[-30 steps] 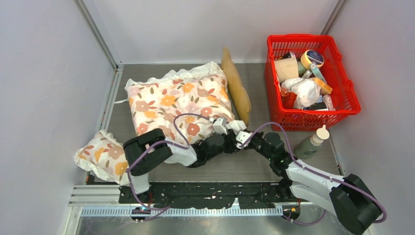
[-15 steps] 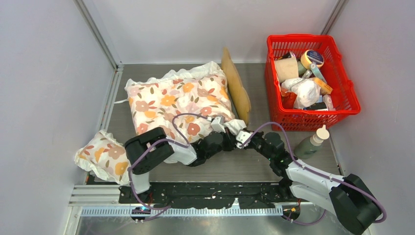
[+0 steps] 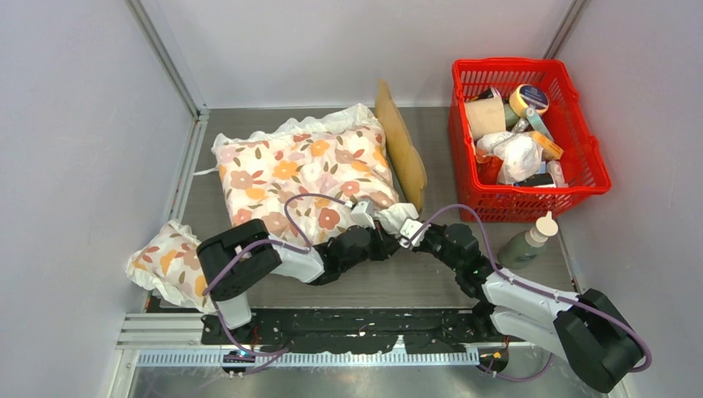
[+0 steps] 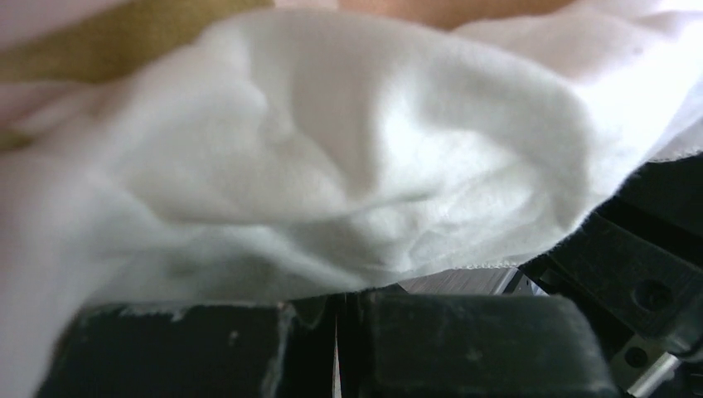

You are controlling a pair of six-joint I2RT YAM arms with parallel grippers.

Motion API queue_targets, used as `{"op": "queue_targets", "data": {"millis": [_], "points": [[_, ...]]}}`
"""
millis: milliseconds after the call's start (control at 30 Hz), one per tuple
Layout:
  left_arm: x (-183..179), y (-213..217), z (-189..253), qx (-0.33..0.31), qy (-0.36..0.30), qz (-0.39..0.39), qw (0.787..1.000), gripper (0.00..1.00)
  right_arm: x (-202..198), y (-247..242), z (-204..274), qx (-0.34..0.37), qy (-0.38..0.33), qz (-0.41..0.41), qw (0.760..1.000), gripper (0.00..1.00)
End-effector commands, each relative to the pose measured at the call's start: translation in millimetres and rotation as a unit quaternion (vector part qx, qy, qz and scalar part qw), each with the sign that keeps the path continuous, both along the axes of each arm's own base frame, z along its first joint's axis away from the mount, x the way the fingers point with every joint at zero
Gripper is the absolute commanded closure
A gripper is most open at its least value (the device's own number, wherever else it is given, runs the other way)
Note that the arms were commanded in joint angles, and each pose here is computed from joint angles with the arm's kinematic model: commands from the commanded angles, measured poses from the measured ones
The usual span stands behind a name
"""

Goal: Set up the pet bed
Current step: Tie the ropes to the bed frame.

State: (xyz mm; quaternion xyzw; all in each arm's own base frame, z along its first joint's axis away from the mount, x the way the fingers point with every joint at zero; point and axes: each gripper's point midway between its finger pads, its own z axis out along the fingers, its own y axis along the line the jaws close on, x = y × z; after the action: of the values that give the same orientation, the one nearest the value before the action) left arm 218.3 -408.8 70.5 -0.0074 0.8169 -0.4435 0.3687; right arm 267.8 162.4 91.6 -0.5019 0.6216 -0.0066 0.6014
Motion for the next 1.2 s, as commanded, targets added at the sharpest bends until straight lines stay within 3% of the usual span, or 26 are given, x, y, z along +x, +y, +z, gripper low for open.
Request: {"op": "queue_targets", "data": {"millis": [0, 367, 633, 900, 1167], "points": [[-1, 2, 19, -0.007, -0.022, -0.011, 1.000, 1.00, 20, -26, 3, -0.019, -0.006, -0.085, 0.996, 0.95], [-1, -1, 29, 0.004, -0.040, -0.027, 0.999, 1.00, 32, -44, 14, 0.021, 0.002, -0.162, 0.987, 0.95], [3, -4, 36, -0.002, -0.045, -0.033, 0.998, 1.00, 35, -40, 5, 0.069, 0.068, -0.199, 0.975, 0.95], [9, -8, 38, 0.020, -0.061, -0.039, 0.997, 1.00, 44, -48, 0, 0.111, 0.111, -0.278, 0.948, 0.95], [11, 4, 18, 0.051, -0.059, -0.026, 0.997, 1.00, 59, -74, 30, 0.135, 0.075, -0.357, 0.921, 0.95]]}}
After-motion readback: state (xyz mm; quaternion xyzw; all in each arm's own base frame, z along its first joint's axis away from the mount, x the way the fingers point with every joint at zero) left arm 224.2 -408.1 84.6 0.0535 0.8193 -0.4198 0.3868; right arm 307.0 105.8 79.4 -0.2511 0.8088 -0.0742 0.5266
